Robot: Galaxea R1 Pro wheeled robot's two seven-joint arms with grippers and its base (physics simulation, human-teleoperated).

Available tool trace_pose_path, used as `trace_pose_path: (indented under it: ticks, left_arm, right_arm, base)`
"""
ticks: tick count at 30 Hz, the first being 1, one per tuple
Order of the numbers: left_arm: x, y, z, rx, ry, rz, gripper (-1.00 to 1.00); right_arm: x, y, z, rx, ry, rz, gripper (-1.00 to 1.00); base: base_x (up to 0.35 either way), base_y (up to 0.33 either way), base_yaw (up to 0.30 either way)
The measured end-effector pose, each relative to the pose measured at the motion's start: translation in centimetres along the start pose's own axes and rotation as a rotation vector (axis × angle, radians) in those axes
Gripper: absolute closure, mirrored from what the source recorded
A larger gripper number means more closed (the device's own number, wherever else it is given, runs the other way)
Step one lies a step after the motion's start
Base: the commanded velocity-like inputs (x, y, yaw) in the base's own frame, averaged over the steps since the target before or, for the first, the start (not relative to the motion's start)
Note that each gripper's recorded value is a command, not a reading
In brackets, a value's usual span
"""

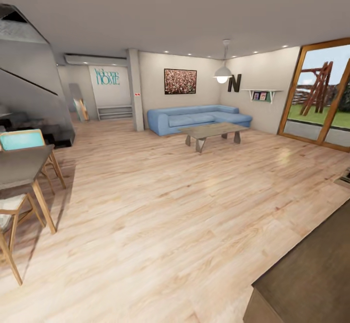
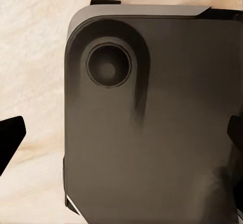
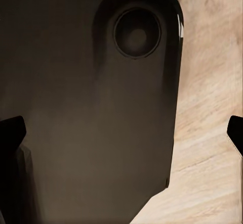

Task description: In the kitchen, take the popcorn bag from the countertop, put it into the microwave, and heat it until the popcorn is cooked so the cooked popcorn ends up inside the bag.

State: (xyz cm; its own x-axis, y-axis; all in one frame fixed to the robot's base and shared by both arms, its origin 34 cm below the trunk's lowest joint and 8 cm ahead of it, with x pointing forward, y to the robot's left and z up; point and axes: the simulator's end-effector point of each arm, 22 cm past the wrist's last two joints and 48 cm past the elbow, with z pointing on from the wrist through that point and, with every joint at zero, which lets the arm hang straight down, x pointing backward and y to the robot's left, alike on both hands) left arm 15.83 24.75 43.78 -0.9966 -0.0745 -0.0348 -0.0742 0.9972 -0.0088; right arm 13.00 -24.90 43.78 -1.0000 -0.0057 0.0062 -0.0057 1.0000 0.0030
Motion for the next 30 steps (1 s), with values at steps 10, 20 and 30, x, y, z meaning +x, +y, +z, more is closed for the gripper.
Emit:
trace_pose_path:
  ticks: [10,20,30]
  left_arm:
    - [0.0,0.01,0.0,-0.002,0.0,0.0,-1.0]
    - [0.0,0.11,0.0,-0.006,0.0,0.0,-1.0]
    - [0.0,0.13,0.0,-0.007,0.0,0.0,-1.0]
  right_arm:
    - [0.01,-0.08,0.0,0.001,0.0,0.0,-1.0]
    - [0.0,-0.08,0.0,0.001,0.0,0.0,-1.0]
    - [0.0,-0.08,0.0,0.001,0.0,0.0,-1.0]
  base:
    - [0.0,0.0,0.277]
    - [0.0,0.0,0.277]
    - [0.0,0.0,0.277]
